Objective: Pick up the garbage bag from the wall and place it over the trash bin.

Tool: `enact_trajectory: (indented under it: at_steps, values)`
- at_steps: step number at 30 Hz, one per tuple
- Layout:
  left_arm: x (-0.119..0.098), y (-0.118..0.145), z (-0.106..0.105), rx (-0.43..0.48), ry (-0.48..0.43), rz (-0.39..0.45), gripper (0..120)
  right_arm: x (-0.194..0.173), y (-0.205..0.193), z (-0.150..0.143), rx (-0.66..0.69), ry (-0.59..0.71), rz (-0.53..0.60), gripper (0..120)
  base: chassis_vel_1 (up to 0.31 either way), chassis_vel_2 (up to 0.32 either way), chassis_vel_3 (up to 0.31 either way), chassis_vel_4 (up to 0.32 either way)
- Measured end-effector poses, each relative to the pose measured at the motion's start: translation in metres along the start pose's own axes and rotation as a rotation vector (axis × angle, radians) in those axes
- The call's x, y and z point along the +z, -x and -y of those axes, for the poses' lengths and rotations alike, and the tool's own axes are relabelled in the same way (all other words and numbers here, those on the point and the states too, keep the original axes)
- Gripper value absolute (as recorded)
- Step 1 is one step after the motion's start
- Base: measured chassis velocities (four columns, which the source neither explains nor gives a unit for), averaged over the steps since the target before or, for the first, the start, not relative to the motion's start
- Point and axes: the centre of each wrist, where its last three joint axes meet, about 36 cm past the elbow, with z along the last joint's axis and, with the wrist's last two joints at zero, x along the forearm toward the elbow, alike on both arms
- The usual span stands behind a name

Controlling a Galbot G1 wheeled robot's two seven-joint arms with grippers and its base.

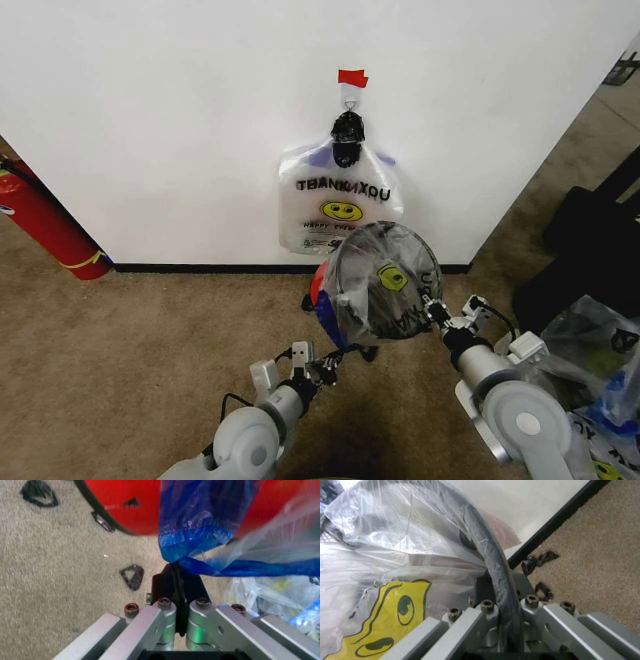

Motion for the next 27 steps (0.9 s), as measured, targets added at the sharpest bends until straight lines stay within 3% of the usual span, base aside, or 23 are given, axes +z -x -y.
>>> enact_trajectory:
  at_steps: [6, 11, 13, 16, 18, 22, 27]
  values:
    - [-0.012, -0.026, -0.005, 0.018, 0.033, -0.031, 8, 0.000, 0.001, 0.002, 0.010, -0.017, 0.000, 0, 0.000, 0.000, 0.000, 0.000]
    - [-0.020, -0.057, -0.016, -0.017, 0.117, -0.054, 30, -0.003, 0.009, 0.008, 0.026, -0.038, 0.013, 0, 0.000, 0.000, 0.000, 0.000]
    - [-0.020, -0.057, -0.016, -0.017, 0.118, -0.054, 30, -0.003, 0.009, 0.009, 0.026, -0.039, 0.013, 0, 0.000, 0.000, 0.000, 0.000]
    - [-0.027, -0.069, -0.019, -0.049, 0.156, -0.033, 43, -0.003, 0.014, 0.012, 0.037, -0.069, 0.027, 0, 0.000, 0.000, 0.000, 0.000]
    - [-0.039, -0.078, -0.016, -0.068, 0.205, 0.043, 52, 0.001, 0.016, 0.014, 0.051, -0.115, 0.048, 0, 0.000, 0.000, 0.000, 0.000]
    - [-0.061, -0.096, 0.002, -0.030, 0.293, 0.152, 39, 0.011, 0.014, 0.015, 0.067, -0.182, 0.077, 0, 0.000, 0.000, 0.000, 0.000]
    - [-0.079, -0.114, 0.030, 0.034, 0.380, 0.175, 23, 0.024, 0.009, 0.010, 0.079, -0.254, 0.103, 0, 0.000, 0.000, 0.000, 0.000]
